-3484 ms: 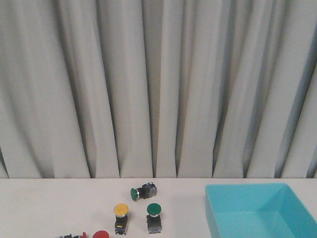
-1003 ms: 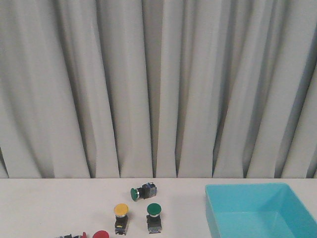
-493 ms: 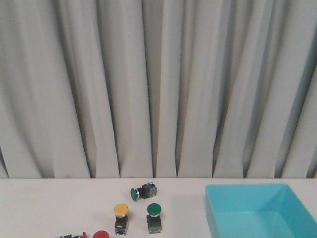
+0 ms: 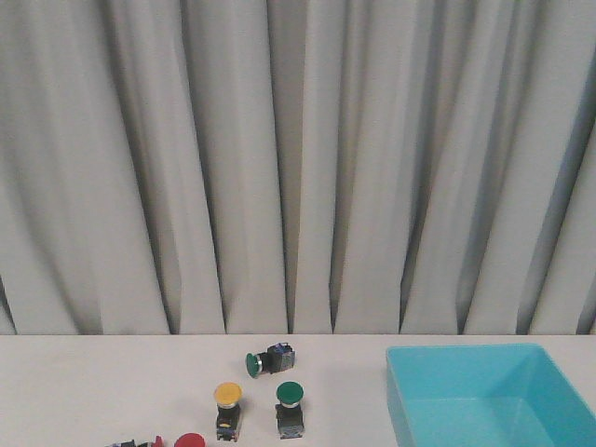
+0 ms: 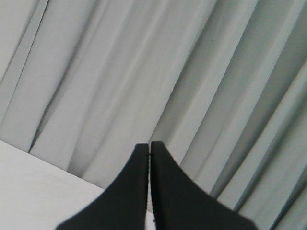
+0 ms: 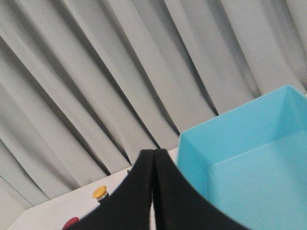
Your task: Pick red and yellow buttons and place in box
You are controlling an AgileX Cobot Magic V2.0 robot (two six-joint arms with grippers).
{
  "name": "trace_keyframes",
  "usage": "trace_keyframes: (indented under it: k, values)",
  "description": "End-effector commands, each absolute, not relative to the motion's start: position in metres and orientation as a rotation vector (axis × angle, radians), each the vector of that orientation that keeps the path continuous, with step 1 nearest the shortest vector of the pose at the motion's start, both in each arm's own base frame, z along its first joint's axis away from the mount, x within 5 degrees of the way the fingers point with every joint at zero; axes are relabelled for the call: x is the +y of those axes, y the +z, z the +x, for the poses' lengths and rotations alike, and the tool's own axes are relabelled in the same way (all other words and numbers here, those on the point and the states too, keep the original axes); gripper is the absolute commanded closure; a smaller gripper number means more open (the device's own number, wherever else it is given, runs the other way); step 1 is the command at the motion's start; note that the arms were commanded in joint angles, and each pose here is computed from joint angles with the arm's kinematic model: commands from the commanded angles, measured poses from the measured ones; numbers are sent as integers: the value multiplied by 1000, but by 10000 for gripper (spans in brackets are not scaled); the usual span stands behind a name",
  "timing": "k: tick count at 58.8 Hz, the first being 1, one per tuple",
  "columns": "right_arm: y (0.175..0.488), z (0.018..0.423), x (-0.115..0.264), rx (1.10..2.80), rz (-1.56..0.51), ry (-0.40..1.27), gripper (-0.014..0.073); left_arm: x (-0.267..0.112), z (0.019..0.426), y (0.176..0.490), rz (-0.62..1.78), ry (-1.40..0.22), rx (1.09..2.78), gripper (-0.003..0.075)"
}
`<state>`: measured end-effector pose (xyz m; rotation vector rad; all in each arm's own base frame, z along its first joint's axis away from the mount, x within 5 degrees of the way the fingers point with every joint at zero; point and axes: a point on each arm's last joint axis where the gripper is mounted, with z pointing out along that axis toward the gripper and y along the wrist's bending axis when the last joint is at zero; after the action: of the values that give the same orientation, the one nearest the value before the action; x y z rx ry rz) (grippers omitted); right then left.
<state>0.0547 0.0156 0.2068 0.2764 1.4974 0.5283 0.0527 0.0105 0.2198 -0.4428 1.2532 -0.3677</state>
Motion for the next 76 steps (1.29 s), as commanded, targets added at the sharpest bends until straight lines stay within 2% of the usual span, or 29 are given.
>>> trace_keyframes:
  k: [1,10,18,27,36,42,55,68,76]
  values:
    - [233,51,16,1436,217,497,598,13,52,219,-511,-435,1184,727]
    - [260,51,21,1423,140,506,575,13,51,220,-529,-463,1175,727]
    - [276,57,26,1456,74,519,503,13,51,220,-547,-489,1169,727]
    - [287,68,29,1508,47,541,326,12,50,229,-552,-524,1157,727]
    - [298,78,29,1527,61,577,120,9,44,255,-487,-524,1131,727]
    - [313,81,29,1493,100,634,34,7,38,273,-422,-491,1116,727]
    - [333,82,30,1432,134,706,23,6,25,303,-344,-447,1036,727]
    - [336,80,32,1400,99,728,25,6,25,304,-339,-442,1036,720]
    - [346,77,34,1356,44,727,25,6,25,304,-339,-443,1037,685]
